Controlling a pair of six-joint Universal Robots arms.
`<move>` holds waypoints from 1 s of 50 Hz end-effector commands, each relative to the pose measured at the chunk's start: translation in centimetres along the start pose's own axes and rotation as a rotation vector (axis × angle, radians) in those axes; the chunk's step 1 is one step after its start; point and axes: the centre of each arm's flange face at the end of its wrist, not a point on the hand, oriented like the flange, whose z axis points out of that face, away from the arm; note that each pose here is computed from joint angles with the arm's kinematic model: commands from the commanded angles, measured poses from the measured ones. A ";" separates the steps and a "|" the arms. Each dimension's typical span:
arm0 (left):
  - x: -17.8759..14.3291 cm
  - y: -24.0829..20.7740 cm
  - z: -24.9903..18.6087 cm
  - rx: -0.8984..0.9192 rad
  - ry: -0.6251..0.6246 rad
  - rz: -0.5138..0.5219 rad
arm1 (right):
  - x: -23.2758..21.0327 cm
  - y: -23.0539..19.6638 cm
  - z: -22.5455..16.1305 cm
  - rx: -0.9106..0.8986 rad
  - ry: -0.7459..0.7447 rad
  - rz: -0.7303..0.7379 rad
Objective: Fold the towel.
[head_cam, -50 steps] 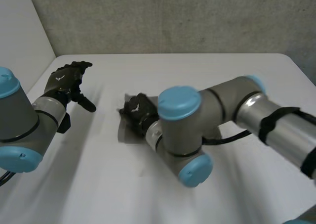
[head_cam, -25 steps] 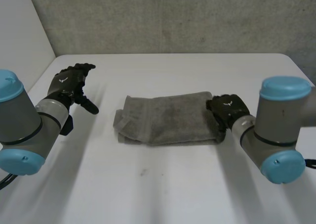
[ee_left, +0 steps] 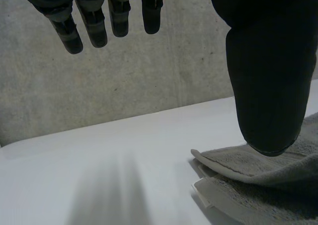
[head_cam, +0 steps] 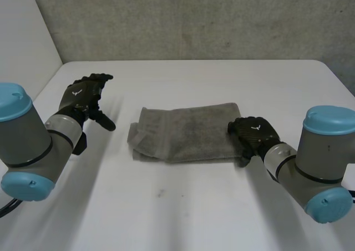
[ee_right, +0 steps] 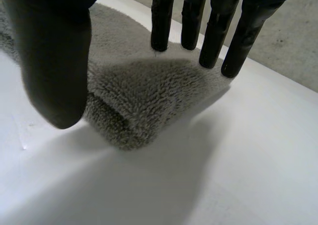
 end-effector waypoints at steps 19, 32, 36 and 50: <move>1.0 -0.3 -0.6 0.007 0.025 0.006 | 4.1 -1.8 -1.6 0.024 0.207 -0.181; 3.7 -5.2 -1.4 0.140 0.095 0.007 | -9.5 -8.6 -1.4 0.344 -0.182 -0.429; 4.1 -6.3 -1.5 0.132 0.072 0.002 | -13.6 -7.1 -1.5 0.336 -0.325 -0.481; 6.0 -4.2 -0.8 0.046 0.048 0.002 | -12.8 -8.6 -2.3 0.193 -0.201 -0.280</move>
